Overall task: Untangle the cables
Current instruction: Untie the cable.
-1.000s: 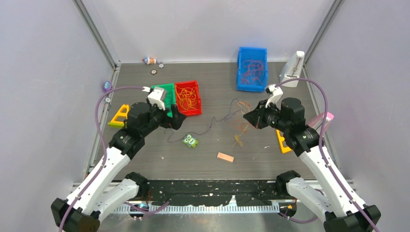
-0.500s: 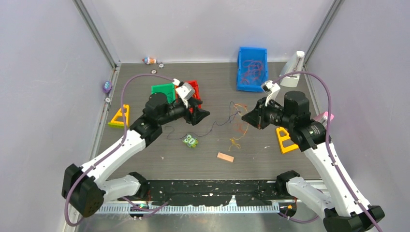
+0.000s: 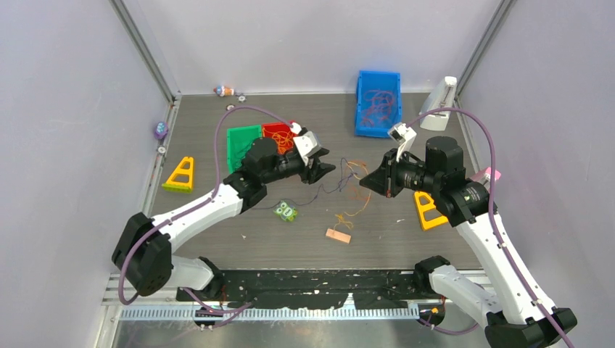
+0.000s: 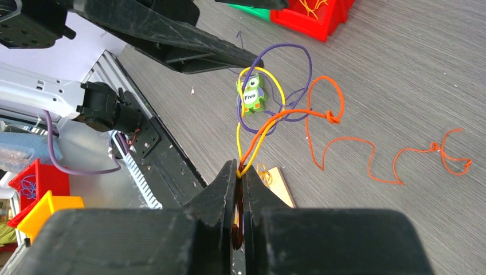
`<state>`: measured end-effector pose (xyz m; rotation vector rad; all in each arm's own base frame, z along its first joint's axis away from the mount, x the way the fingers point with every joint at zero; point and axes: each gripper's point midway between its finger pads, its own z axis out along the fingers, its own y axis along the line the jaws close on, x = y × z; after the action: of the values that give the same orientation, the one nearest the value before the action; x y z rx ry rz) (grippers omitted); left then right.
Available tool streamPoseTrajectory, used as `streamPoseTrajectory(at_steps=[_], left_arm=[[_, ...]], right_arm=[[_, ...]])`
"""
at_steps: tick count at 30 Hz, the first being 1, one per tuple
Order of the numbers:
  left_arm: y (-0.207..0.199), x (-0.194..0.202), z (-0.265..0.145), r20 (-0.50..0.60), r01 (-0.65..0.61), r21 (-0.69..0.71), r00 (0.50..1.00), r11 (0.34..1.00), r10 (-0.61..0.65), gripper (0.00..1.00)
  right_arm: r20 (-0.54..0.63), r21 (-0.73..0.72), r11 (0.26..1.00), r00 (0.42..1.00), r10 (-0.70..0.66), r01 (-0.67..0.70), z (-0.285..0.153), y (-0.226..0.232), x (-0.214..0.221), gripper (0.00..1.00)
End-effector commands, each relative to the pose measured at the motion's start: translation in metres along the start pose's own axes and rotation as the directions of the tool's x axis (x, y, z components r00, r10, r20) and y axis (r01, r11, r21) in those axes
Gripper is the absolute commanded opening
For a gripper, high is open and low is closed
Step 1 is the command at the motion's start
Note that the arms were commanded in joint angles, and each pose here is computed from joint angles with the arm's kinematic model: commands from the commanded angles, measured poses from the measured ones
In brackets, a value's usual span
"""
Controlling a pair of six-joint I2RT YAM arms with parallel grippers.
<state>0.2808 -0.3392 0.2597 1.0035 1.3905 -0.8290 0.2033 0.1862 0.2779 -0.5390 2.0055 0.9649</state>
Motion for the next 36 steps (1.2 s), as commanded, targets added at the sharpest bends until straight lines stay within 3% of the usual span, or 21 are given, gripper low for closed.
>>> streamPoseTrajectory(at_steps=[1, 7, 10, 12, 14, 15, 18, 21, 25, 28, 32, 36], left_arm=[[0.001, -0.048, 0.017, 0.132, -0.136, -0.02, 0.982, 0.991, 0.137, 0.48], [0.001, -0.047, 0.032, 0.115, -0.169, -0.044, 0.978, 0.985, 0.173, 0.47], [0.002, -0.047, 0.042, 0.106, -0.172, -0.059, 0.978, 0.983, 0.178, 0.41], [0.002, -0.049, 0.048, 0.106, -0.171, -0.071, 0.978, 0.983, 0.178, 0.28], [0.006, -0.05, 0.05, 0.111, -0.162, -0.098, 0.979, 0.982, 0.173, 0.03], [0.009, -0.052, 0.048, 0.119, -0.147, -0.126, 0.98, 0.981, 0.162, 0.0], [0.029, -0.057, 0.029, 0.137, -0.08, -0.27, 0.983, 0.959, 0.121, 0.0], [0.049, -0.05, 0.0, 0.098, -0.047, -0.396, 0.991, 0.917, 0.093, 0.0], [0.086, -0.033, -0.059, 0.071, 0.057, -0.608, 0.997, 0.792, -0.016, 0.0], [0.104, -0.006, -0.107, 0.082, 0.188, -0.692, 0.98, 0.697, -0.183, 0.0], [0.097, 0.024, -0.145, 0.025, 0.197, -0.739, 0.964, 0.644, -0.266, 0.0], [0.079, 0.075, -0.17, -0.127, 0.166, -0.785, 0.9, 0.597, -0.417, 0.0]], right_arm=[[0.044, -0.059, 0.997, 0.998, -0.05, 0.053, -0.005, 0.016, -0.016, 0.06], [0.044, -0.073, 0.996, 0.998, -0.047, 0.051, -0.005, 0.018, -0.016, 0.06], [0.042, -0.078, 0.996, 0.998, -0.046, 0.049, -0.004, 0.019, -0.015, 0.05], [0.042, -0.081, 0.996, 0.998, -0.045, 0.048, -0.004, 0.019, -0.014, 0.06], [0.044, -0.074, 0.996, 0.998, -0.044, 0.048, -0.004, 0.018, -0.013, 0.06], [0.047, -0.054, 0.997, 0.998, -0.044, 0.046, -0.004, 0.014, -0.013, 0.05], [0.063, 0.058, 0.998, 0.998, -0.016, 0.012, -0.003, -0.006, -0.011, 0.06], [0.089, 0.26, 0.964, 0.995, 0.04, -0.062, -0.001, -0.048, 0.001, 0.05], [0.128, 0.473, 0.864, 0.984, 0.126, -0.172, -0.004, -0.098, 0.027, 0.05], [0.171, 0.619, 0.753, 0.974, 0.15, -0.224, -0.015, -0.132, 0.041, 0.05], [0.217, 0.689, 0.671, 0.961, 0.172, -0.275, -0.023, -0.152, 0.053, 0.05], [0.228, 0.658, 0.7, 0.96, 0.165, -0.277, -0.017, -0.148, 0.051, 0.05]])
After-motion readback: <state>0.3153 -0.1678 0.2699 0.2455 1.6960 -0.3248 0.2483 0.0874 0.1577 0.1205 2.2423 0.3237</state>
